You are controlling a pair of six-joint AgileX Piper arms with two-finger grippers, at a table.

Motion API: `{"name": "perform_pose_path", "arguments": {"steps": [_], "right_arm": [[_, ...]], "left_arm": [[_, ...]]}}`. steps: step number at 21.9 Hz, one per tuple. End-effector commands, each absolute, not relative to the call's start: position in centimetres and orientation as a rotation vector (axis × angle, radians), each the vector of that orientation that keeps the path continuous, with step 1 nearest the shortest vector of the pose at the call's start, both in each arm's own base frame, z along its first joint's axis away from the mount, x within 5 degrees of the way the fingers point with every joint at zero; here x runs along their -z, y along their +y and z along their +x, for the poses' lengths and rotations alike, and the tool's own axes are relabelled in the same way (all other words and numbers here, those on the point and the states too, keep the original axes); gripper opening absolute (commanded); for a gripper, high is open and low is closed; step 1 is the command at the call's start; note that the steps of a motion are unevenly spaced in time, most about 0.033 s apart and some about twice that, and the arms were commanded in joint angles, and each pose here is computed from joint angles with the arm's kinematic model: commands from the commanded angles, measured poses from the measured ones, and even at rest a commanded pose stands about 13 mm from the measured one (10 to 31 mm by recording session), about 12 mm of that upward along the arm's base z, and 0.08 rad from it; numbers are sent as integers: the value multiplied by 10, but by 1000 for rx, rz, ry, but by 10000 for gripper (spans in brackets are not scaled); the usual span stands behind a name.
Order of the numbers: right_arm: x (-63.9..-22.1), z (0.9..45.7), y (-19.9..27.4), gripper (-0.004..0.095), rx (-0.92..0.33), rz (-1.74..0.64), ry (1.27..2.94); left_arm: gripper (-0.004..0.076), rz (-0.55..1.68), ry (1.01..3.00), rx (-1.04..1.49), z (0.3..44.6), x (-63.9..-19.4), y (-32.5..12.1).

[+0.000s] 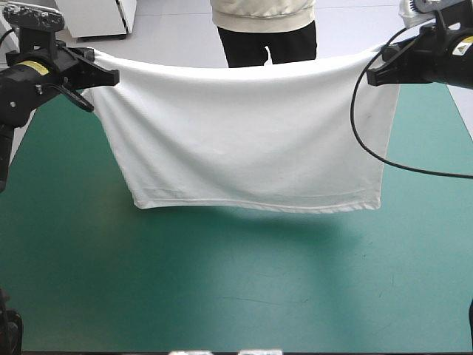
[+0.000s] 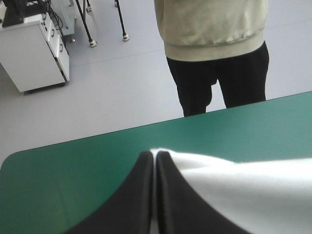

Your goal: Fold the cloth

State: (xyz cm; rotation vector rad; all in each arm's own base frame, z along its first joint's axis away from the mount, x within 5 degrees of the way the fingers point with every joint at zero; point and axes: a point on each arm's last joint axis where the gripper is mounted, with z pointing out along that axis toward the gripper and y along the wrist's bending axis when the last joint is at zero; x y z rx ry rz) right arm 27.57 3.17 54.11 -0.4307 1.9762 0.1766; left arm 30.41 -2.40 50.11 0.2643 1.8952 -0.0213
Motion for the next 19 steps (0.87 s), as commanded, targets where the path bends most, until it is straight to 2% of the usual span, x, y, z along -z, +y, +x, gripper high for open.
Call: {"name": "perform_pose_path", "arguments": {"steps": [1, 6, 12, 15, 19], "right_arm": [[-546, 294, 27, -17, -167, -361, 1886], [-528, 343, 22, -17, -141, -276, 1827], [-532, 378, 15, -17, 0, -261, 1565], [-508, 390, 18, -17, -34, -293, 1679], [-429, 410, 29, -14, -190, -387, 1936]], "left_arm": [[-9, 223, 1782, 44, 314, -511, -25], [-9, 195, 1724, 40, 351, -495, -25], [-9, 96, 1399, -1, 378, -506, -20], [-9, 90, 1407, -2, 385, -496, -20], [-9, 74, 1586, 27, 396, -424, -24]]}}
